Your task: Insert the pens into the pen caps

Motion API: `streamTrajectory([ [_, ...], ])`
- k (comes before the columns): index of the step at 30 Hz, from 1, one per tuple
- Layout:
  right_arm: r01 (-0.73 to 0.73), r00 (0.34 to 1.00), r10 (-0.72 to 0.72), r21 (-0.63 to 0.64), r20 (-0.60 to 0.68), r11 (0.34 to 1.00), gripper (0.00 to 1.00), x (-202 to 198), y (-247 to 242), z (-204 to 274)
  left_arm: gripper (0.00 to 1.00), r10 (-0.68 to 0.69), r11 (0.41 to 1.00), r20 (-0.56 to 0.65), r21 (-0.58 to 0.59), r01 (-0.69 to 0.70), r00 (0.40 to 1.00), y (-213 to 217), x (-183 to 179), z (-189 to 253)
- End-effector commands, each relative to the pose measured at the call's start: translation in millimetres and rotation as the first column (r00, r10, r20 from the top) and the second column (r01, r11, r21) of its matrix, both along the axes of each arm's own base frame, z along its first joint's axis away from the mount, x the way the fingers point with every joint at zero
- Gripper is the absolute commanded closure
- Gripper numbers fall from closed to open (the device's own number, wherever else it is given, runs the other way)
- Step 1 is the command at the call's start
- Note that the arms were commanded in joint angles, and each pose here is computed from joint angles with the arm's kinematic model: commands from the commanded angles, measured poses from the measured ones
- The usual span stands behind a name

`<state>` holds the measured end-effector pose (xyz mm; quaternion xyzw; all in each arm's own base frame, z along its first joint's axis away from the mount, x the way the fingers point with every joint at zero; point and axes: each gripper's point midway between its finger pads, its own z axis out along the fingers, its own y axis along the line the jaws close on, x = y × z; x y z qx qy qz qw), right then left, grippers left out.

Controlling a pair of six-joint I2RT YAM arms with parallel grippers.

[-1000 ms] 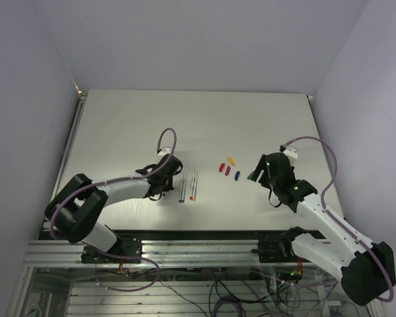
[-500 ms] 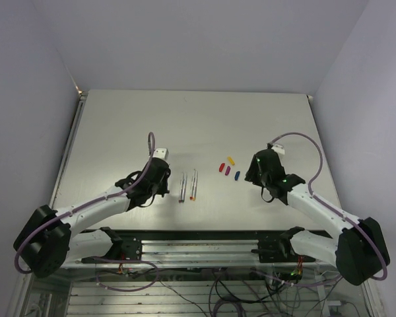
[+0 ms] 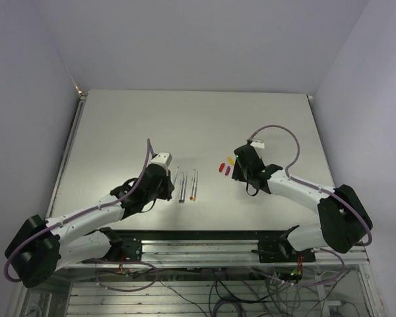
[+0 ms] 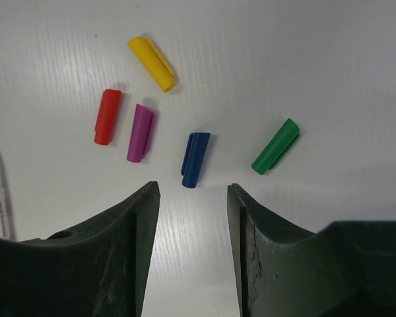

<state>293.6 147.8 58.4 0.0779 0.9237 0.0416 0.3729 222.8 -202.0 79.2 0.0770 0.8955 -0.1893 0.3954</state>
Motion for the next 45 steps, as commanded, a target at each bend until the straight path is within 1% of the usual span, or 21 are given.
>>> streamTrajectory([
  [1, 0.038, 0.999, -0.038, -0.016, 0.024, 0.999, 0.55, 9.5, -1.6, 0.1, 0.93, -0.075, 0.992, 0.054, -0.100, 0.080, 0.996, -20.3, -2.7, 18.3],
  [5, 0.038, 0.999, -0.038, -0.012, 0.013, 0.999, 0.57, 10.6, 1.1, -8.3, 0.93, -0.105, 0.983, 0.073, -0.145, 0.115, 0.992, -28.0, -6.1, 26.1],
  [16, 0.047, 0.999, -0.047, -0.027, 0.004, 0.999, 0.61, 20.1, 5.7, -20.5, 0.93, -0.105, 0.974, 0.113, -0.188, 0.125, 0.988, -29.7, -9.1, 36.5],
  [22, 0.060, 0.998, -0.061, -0.041, -0.004, 0.997, 0.63, 22.1, 4.5, -27.6, 0.93, -0.119, 0.973, 0.119, -0.186, 0.140, 0.986, -30.2, -11.0, 36.2],
  [36, 0.069, 0.997, -0.070, -0.054, -0.017, 0.996, 0.63, 24.9, 3.8, -40.1, 0.93, -0.140, 0.970, 0.115, -0.183, 0.159, 0.983, -33.4, -12.5, 31.4],
  [41, 0.071, 0.997, -0.074, -0.059, -0.039, 0.996, 0.65, 19.4, 1.0, -47.5, 0.93, -0.138, 0.971, 0.113, -0.179, 0.157, 0.984, -32.7, -12.6, 31.4],
  [43, 0.068, 0.996, -0.071, -0.057, -0.047, 0.996, 0.67, 16.4, 0.3, -50.9, 0.93, -0.136, 0.972, 0.111, -0.178, 0.155, 0.984, -32.5, -12.9, 30.5],
  [44, 0.067, 0.996, -0.070, -0.059, -0.052, 0.996, 0.70, 14.7, -0.5, -53.1, 0.93, -0.136, 0.972, 0.110, -0.179, 0.154, 0.985, -32.5, -12.9, 30.2],
  [45, 0.064, 0.996, -0.068, -0.063, -0.058, 0.996, 0.75, 12.9, -1.0, -55.9, 0.93, -0.137, 0.972, 0.109, -0.179, 0.155, 0.985, -32.9, -13.0, 29.8],
])
